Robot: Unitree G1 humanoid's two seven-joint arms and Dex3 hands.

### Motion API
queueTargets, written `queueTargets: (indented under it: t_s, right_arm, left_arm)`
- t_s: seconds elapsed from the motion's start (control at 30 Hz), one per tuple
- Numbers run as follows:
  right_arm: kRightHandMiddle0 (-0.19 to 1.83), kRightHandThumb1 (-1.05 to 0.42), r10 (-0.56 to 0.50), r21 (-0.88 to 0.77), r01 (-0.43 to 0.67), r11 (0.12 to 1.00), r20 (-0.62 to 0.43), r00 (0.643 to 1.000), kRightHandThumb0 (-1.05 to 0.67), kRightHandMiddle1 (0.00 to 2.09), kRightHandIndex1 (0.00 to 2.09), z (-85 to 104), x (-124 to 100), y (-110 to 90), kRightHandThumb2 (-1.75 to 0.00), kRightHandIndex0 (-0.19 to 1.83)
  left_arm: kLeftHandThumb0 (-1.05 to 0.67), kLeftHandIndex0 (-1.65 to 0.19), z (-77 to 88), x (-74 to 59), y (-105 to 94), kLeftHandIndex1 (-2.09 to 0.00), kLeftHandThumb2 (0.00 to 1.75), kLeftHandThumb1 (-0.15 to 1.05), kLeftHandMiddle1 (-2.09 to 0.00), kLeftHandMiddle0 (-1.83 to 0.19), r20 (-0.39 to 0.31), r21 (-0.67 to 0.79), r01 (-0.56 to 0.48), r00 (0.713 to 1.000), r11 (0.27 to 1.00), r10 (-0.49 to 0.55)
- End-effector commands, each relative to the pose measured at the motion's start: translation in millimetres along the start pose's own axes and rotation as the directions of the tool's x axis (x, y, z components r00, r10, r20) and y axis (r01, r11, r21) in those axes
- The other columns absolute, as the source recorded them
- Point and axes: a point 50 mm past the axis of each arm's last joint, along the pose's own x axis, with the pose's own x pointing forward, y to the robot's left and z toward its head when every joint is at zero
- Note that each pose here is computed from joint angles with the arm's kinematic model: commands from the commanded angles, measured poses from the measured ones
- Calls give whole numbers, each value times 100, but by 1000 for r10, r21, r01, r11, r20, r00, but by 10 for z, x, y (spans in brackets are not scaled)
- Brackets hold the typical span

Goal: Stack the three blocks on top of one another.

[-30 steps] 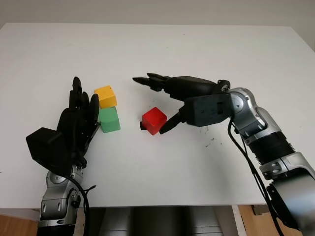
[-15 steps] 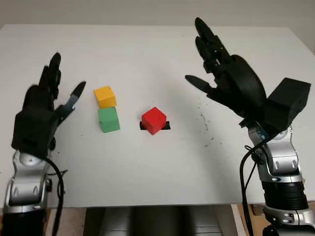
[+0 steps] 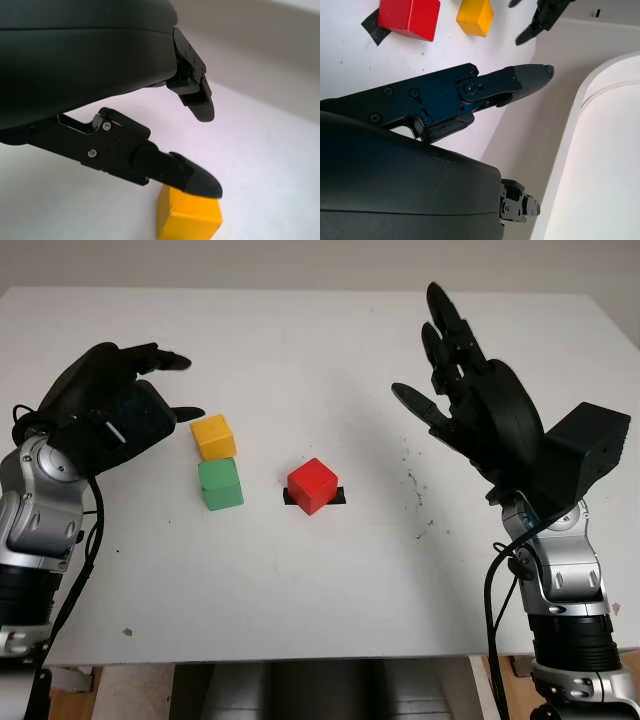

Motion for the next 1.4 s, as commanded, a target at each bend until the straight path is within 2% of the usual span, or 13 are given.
queueTargets:
  t_s: [0.0, 0.17, 0.3, 0.57, 0.87, 1.07, 1.37]
  right_arm:
    - [-4, -105, -13, -7, 13, 1000, 11, 1000, -67, 7, 6, 7, 0, -5, -16, -10]
    - [-3, -105, -36, -30, 35, 999, 0, 999, -70, 8, 6, -2, -1, -8, -17, -10]
    - [-4, -105, -44, -38, 44, 998, -2, 999, -69, 8, 6, -5, -10, -2, -19, -10]
    - [-3, -105, -46, -44, 46, 998, -6, 999, -68, 8, 6, 10, -24, 12, -23, -11]
    - [-2, -105, -42, -49, 42, 998, -11, 999, -68, 9, 5, 21, -34, 17, -22, -12]
    - [-3, -105, -40, -60, 39, 997, -8, 999, -66, 9, 6, 29, -57, 16, -22, -10]
    - [-2, -105, -45, -62, 45, 997, -1, 999, -66, 8, 5, 41, -71, 25, -20, -11]
  left_arm:
    - [-71, -36, 58, 34, 55, -54, 6, 95, -5, -15, 9, 63, 11, 1000, 998, -11]
    - [-72, -37, 127, 83, 26, -49, 5, 95, -4, -10, 13, 146, 64, 998, 987, -67]
    - [-77, -36, 176, 99, 19, -35, 5, 94, -4, -6, 3, 195, 105, 994, 975, -107]
    - [-77, -35, 167, 123, -36, -23, 5, 92, -4, -2, -16, 234, 126, 992, 964, -126]
    - [-72, -37, 158, 150, -122, -17, 5, 88, -5, -2, -16, 238, 114, 993, 965, -114]
    - [-73, -39, 168, 167, -179, -15, 6, 89, -6, -4, -2, 297, 81, 996, 951, -84]
    - [-75, -41, 184, 215, -287, -14, 6, 91, -6, -4, 24, 301, 71, 996, 951, -82]
